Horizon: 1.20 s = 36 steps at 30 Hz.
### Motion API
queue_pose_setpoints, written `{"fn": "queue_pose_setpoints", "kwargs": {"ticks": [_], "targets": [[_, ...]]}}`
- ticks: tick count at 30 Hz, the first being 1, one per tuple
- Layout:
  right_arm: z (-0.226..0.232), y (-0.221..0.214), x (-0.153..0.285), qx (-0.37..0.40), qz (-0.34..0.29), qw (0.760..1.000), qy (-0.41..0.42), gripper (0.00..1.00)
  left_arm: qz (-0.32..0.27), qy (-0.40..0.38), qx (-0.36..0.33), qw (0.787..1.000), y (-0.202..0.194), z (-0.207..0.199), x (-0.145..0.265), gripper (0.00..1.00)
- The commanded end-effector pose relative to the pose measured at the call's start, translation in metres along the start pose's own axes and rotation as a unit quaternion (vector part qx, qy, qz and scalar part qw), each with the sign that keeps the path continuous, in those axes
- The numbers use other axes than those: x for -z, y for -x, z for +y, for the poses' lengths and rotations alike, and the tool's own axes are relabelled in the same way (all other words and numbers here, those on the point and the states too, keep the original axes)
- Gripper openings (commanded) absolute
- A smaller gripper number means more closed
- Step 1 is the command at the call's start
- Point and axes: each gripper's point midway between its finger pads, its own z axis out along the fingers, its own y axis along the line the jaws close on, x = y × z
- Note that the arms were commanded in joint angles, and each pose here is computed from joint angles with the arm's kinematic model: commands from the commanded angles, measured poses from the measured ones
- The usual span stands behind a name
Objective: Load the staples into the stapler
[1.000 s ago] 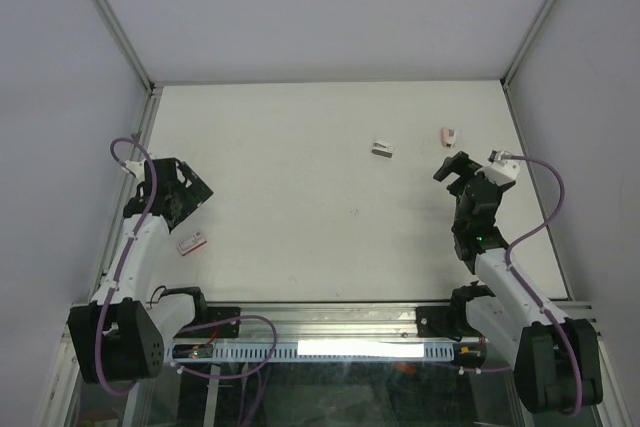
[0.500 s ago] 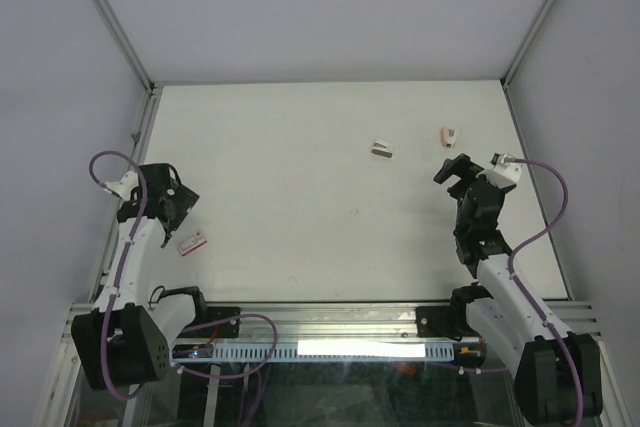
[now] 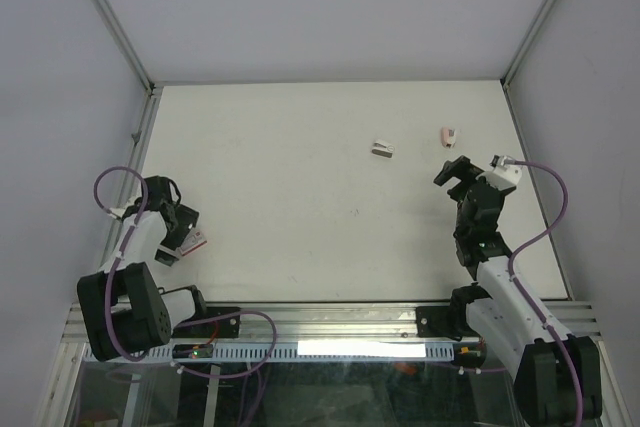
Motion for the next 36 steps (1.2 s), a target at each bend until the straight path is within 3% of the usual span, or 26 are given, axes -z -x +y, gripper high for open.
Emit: {"fn": "queue_pose_setpoints", "kwargs": {"ticks": [1, 14, 18, 23, 30, 36], "targets": [[0.001, 0.015, -0.001, -0.014, -0.027, 1.0, -0.005, 1.0, 0.029, -0.047, -0.021, 0.998, -0.009, -0.025, -0.003, 0.99], [-0.005, 0.014, -0.001, -0.013, -0.031, 0.999, -0.016, 0.99, 0.119, -0.146, -0.187, 0.964, -0.087, -0.078, 0.018, 0.89], [-0.005, 0.014, -0.001, -0.013, -0.031, 0.999, -0.014, 1.0, 0.091, -0.183, -0.235, 0.95, -0.091, -0.096, 0.028, 0.89], [-0.003, 0.013, -0.001, -0.012, -0.028, 0.999, -0.008, 0.99, 0.041, -0.202, -0.266, 0.942, -0.069, -0.109, 0.042, 0.85], [-0.001, 0.012, -0.002, -0.01, -0.026, 1.0, -0.003, 1.0, -0.082, -0.226, -0.305, 0.922, -0.01, -0.131, 0.088, 0.95], [0.001, 0.012, -0.002, -0.012, -0.026, 1.0, 0.002, 0.99, -0.06, -0.205, -0.388, 0.896, -0.015, -0.135, 0.075, 0.97]]}}
